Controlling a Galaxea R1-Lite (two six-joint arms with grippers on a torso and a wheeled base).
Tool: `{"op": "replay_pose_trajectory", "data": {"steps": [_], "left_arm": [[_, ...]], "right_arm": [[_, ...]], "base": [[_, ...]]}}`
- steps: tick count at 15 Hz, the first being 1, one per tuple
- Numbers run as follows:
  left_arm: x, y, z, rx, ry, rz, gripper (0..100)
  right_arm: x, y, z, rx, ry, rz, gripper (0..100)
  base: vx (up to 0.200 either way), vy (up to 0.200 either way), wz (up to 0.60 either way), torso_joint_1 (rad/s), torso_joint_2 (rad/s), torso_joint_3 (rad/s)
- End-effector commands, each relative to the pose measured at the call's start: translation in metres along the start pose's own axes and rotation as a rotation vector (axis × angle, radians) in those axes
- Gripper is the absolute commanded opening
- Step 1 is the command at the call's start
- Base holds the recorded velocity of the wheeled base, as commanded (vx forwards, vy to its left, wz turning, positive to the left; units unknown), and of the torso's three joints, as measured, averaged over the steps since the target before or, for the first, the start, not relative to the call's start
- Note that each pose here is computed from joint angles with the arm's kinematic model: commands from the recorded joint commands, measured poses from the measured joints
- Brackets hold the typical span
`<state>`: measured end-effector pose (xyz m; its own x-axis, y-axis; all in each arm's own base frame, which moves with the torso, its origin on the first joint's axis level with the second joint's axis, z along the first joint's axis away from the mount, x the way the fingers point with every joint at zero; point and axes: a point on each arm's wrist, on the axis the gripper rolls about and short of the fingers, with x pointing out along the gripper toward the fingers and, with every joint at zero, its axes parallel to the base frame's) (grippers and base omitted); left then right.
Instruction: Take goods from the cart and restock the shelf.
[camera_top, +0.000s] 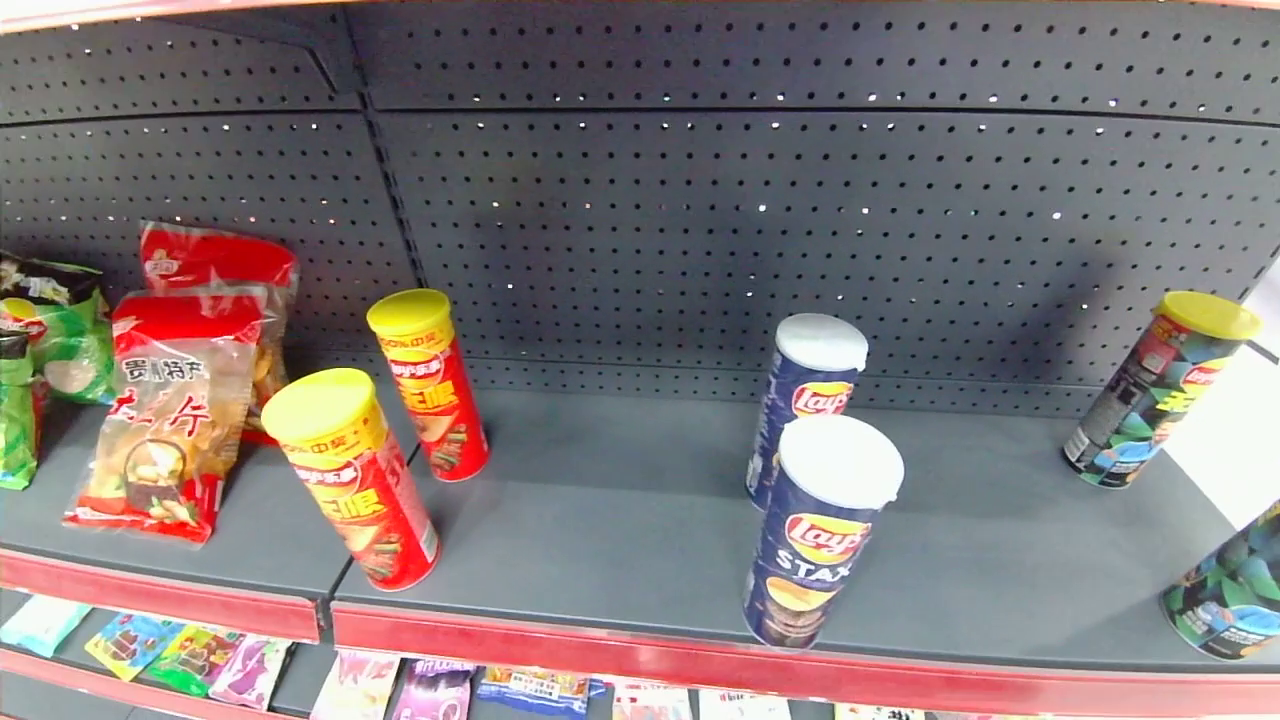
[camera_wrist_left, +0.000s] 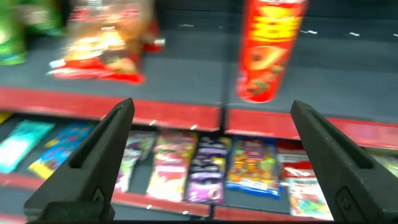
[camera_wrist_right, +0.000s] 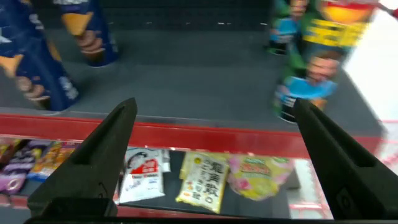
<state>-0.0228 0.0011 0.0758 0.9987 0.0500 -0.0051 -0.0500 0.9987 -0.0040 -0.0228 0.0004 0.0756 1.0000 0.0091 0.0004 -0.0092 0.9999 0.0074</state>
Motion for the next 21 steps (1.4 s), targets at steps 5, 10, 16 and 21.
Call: {"op": "replay_pose_trajectory", "data": {"steps": [5, 10, 16, 21], "left_arm": [[0.0001, 0.0, 0.0002, 0.0, 0.001, 0.001, 100], [0.0002, 0.0, -0.0002, 0.0, 0.003, 0.001, 100], [0.0002, 0.0, -0.0002, 0.001, 0.003, 0.001, 100], [0.0001, 0.0, -0.0003, 0.001, 0.001, 0.001, 100]], "right_arm": [[0.0, 0.0, 0.0001, 0.0, -0.001, 0.0, 100], [0.0, 0.0, 0.0001, 0.0, -0.001, 0.0, 100], [0.0, 0.0, 0.0001, -0.001, -0.001, -0.001, 100], [0.0, 0.0, 0.0001, -0.003, -0.001, -0.001, 100]], "base": [[0.0, 0.0, 0.0, 0.0, 0.0, 0.0], [0.0, 0.0, 0.0, 0.0, 0.0, 0.0], [0.0, 0.0, -0.3, 0.001, 0.0, 0.001], [0.0, 0.0, 0.0, 0.0, 0.0, 0.0]]}}
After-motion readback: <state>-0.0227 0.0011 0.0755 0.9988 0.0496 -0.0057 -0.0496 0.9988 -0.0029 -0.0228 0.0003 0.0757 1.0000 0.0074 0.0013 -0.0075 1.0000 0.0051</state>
